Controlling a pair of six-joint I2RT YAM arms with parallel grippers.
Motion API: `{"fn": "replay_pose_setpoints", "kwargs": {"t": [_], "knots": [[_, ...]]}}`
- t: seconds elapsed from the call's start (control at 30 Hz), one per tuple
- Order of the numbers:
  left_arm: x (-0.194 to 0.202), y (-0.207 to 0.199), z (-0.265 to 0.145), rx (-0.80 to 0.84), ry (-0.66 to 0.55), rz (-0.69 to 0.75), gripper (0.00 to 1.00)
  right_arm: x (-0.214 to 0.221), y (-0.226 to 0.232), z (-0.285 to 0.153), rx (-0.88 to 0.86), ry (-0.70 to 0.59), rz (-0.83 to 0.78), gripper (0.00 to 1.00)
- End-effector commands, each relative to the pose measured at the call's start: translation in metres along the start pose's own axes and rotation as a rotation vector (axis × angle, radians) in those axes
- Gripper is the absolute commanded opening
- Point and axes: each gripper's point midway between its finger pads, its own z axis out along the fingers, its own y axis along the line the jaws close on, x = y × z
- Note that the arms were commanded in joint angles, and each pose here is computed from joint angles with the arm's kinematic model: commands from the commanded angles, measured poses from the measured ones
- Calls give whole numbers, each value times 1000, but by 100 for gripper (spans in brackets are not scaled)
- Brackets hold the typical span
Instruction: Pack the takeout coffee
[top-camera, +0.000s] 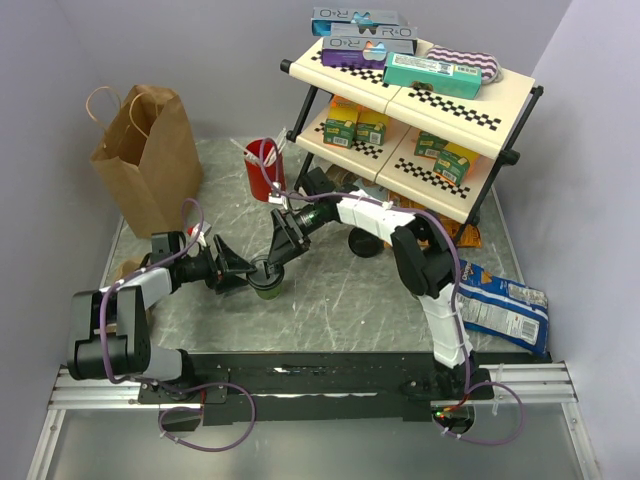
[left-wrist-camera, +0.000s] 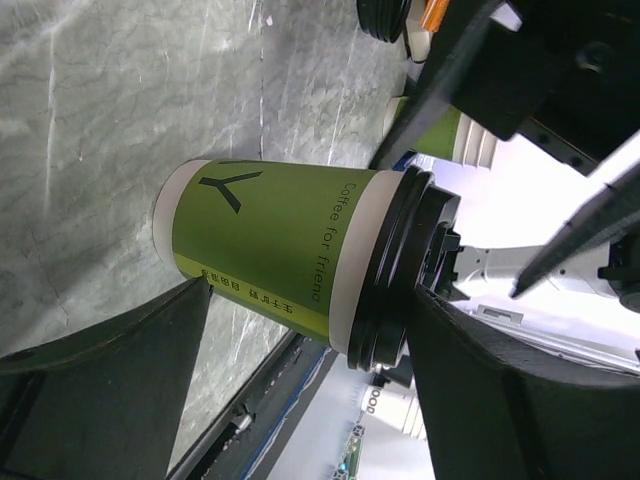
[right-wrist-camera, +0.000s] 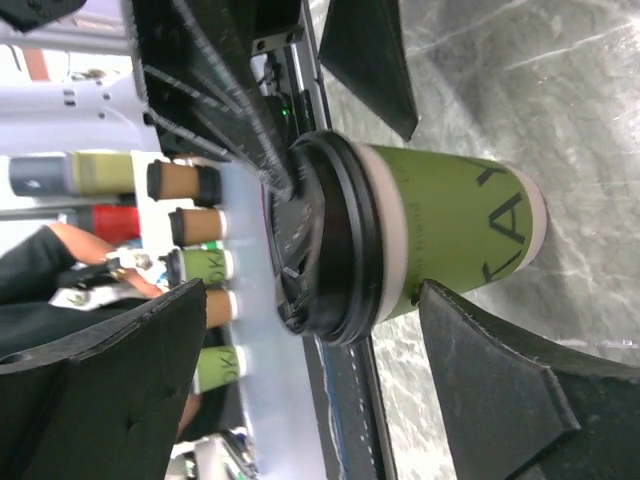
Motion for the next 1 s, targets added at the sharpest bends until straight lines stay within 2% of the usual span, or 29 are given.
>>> {"fn": "replay_pose_setpoints", "kwargs": {"t": [0.0,0.3,0.6,0.8,0.97], "knots": [[5,47,3,-198,-17,-24,82,2,-6,4,-75,3,75,88],[6,62,6,-232,1,-48,82,28,-45,17,-79,32,234,67],[4,81,13,-252,27,-111,81,39,-68,19,-130,12,404,62],[6,92,16,-272,41,-135,80,44,-78,23,-98,17,401,60],[8,96,10,-312,34,-71,80,41,-74,21,-21,9,294,59]]}}
